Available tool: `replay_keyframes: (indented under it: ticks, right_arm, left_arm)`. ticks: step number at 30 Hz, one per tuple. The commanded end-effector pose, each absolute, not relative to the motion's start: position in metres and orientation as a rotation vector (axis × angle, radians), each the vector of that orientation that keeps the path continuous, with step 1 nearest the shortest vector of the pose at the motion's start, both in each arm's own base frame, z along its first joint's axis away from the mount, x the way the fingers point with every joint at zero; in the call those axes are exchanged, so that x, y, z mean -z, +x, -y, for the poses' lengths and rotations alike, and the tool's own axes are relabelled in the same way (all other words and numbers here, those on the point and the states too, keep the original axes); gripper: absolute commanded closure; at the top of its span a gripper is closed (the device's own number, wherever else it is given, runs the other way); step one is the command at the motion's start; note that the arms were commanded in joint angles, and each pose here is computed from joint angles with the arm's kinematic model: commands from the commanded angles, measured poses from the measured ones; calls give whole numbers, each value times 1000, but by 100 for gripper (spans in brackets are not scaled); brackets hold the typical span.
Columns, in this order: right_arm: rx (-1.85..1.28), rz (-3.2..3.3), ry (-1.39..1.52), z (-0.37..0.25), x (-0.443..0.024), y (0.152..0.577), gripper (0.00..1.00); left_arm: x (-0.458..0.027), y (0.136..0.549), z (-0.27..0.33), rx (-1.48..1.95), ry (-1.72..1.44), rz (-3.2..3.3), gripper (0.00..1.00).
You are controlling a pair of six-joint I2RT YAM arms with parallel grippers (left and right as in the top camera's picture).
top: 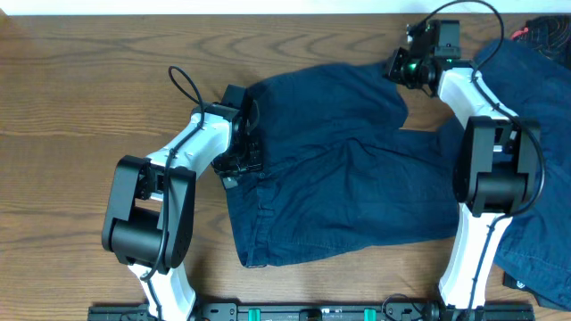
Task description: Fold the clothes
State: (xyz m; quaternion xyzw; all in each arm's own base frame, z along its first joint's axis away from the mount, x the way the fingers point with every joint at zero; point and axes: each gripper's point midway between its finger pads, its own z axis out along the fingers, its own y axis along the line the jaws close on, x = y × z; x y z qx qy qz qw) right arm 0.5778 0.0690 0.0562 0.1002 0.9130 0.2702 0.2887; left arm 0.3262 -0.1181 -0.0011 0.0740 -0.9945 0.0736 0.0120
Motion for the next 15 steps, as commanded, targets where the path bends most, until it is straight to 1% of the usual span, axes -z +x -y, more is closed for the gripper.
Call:
replay_keyframes:
  ticks: [1,3,4,6,8,9,11,12,13,14,15]
  right_arm:
    - [-540,-2270,222,-42,-137,599,99]
    - [-408,-2242,272,-25,-151,601,99]
    - [-353,-2242,295,-18,-151,600,96]
    - [-241,-2271,353,-2,-143,595,96]
    - [-104,-2320,415,14,-124,587,96]
    - [-51,-2339,436,21,-117,583,94]
    - [1,-2380,433,25,-102,578,70]
    - [7,-2396,419,24,-96,577,54]
    - [6,-2412,410,23,-92,576,46]
    - [5,-2420,409,23,-90,575,40]
    - [10,-2429,398,22,-89,573,38]
  left_arm:
    - [19,314,107,-147,231,3052,50]
    - [19,314,107,-148,231,3052,50]
    - [19,314,107,-148,231,3052,50]
    - [19,314,107,-148,231,3052,50]
    - [19,314,107,-147,231,3052,50]
    - [19,314,107,-147,231,3052,50]
    - [19,314,107,-147,231,3052,50]
    - [19,314,106,-147,231,3053,50]
    - [19,314,106,-147,231,3053,50]
    - [19,314,106,-147,232,3053,50]
    - [19,314,106,-147,232,3053,50]
